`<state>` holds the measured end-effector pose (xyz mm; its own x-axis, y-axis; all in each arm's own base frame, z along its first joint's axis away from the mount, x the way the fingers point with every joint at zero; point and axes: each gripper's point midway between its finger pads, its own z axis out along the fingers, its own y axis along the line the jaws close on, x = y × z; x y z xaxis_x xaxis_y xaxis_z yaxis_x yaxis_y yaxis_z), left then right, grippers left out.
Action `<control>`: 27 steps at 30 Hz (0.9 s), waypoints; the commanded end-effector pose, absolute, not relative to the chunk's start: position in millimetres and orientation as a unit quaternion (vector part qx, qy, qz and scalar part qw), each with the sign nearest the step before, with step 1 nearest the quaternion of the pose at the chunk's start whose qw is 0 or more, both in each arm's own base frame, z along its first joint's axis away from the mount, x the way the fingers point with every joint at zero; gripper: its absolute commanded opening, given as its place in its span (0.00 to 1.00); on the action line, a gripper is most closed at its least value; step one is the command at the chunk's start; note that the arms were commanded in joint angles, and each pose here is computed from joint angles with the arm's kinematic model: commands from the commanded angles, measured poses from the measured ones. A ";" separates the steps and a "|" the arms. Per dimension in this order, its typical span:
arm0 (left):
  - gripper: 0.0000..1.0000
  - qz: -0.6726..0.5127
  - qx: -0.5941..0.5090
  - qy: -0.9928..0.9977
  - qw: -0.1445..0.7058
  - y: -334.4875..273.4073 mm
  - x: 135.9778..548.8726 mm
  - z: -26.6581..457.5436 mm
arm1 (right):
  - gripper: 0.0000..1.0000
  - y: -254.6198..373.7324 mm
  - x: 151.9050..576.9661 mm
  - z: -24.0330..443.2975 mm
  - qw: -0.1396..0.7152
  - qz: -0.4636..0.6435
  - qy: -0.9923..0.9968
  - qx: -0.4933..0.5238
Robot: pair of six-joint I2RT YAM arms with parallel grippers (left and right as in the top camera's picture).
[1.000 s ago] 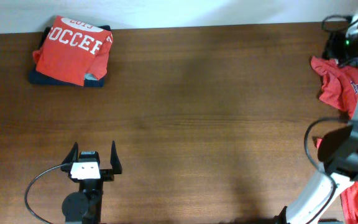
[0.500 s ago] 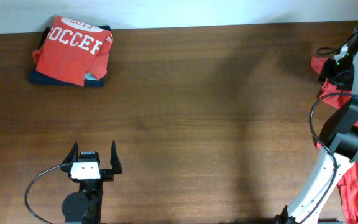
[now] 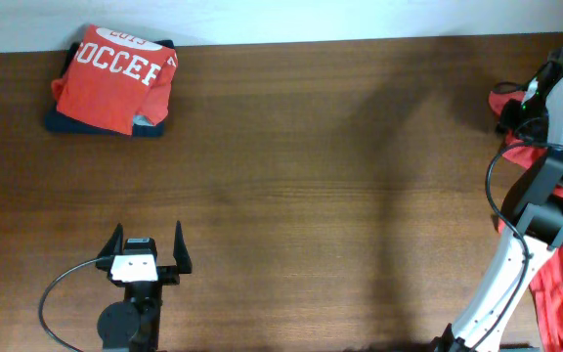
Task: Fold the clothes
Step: 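Reach the right gripper to the crumpled orange t-shirt and grasp it, then drag the t-shirt leftward with the right gripper to spread it flat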
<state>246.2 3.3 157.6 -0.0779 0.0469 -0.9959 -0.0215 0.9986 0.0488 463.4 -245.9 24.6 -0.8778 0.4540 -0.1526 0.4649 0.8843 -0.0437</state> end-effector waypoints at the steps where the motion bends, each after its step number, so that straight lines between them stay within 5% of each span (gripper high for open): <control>1: 0.99 0.030 0.015 0.734 0.679 2.8 245.9 156.9 | 0.60 -255.5 452.9 3.0 0.051 -0.046 0.966 0.249; 7: 0.99 0.030 0.015 0.734 0.679 2.8 245.9 156.9 | 0.43 -242.6 438.6 -22.4 0.024 -0.016 0.968 0.251; 11: 0.99 0.030 0.015 0.734 0.679 2.8 245.9 156.9 | 0.11 -215.2 435.5 -34.7 0.011 0.046 0.968 0.247; 27: 0.99 0.030 0.015 0.734 0.679 2.8 245.9 156.9 | 0.10 -42.6 463.5 -34.8 -0.034 0.108 0.989 0.092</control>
